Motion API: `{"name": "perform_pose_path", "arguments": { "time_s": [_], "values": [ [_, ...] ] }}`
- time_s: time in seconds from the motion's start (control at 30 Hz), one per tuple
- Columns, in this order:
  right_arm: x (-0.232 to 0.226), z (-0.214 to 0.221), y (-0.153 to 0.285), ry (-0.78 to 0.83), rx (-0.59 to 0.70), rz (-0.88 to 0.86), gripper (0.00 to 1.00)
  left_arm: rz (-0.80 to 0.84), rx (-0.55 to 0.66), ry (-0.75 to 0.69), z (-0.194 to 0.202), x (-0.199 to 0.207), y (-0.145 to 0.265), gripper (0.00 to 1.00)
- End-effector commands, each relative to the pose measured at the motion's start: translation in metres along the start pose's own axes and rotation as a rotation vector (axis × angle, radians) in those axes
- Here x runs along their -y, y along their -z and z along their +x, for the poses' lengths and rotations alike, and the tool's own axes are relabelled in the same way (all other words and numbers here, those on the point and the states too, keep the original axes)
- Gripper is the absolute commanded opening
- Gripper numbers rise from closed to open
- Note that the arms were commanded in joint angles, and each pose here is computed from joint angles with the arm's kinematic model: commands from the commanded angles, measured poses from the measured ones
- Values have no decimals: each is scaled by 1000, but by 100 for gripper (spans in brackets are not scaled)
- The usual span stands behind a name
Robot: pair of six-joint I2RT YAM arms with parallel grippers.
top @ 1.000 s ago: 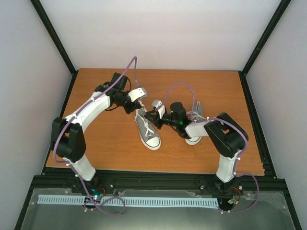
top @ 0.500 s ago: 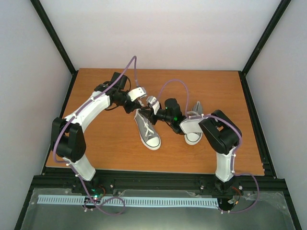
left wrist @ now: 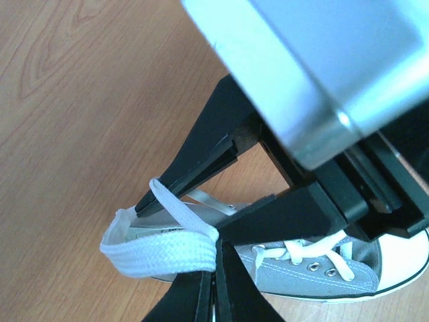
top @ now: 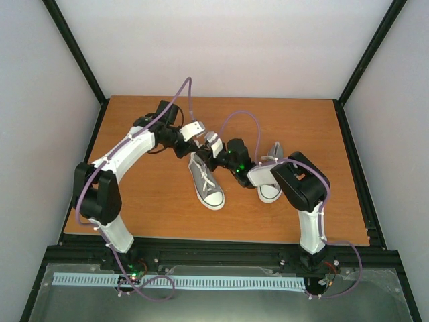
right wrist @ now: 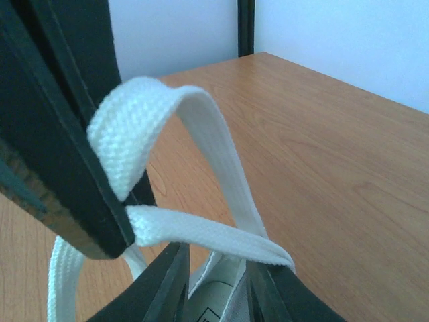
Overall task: Tie the shoes
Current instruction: Cross the shoelace with the shoelace.
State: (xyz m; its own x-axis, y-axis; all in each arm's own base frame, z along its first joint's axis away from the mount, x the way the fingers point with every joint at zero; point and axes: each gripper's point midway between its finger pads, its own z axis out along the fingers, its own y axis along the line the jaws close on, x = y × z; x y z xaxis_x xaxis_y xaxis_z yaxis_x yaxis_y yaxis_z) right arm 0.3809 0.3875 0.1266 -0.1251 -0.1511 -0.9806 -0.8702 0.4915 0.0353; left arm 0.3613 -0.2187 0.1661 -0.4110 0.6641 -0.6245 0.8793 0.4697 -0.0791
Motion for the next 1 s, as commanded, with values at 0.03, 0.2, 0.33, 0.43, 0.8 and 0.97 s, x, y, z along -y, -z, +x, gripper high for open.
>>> {"name": "perform_pose_path", "arguments": {
  "time_s": [0.03, 0.2, 0.33, 0.43, 0.8, 0.97],
  "values": [
    [3, -17, -10, 40, 66, 46, 28, 18, 30, 11, -13, -3, 5, 1],
    [9, -21, -15, 30, 76, 102, 36, 41, 33, 19, -17, -1, 3, 1],
    [17, -21, -21, -3, 85, 137, 36, 51, 36, 19, -16, 1, 5, 1],
    [25, -21, -23, -18, 84, 177, 36, 55, 35, 22, -15, 1, 4, 1],
    [48, -12, -28, -86, 19, 301, 30, 69, 41, 26, -17, 2, 5, 1],
    [48, -12, -31, -92, 16, 295, 23, 86, 40, 30, -16, 5, 4, 1]
  ]
}}
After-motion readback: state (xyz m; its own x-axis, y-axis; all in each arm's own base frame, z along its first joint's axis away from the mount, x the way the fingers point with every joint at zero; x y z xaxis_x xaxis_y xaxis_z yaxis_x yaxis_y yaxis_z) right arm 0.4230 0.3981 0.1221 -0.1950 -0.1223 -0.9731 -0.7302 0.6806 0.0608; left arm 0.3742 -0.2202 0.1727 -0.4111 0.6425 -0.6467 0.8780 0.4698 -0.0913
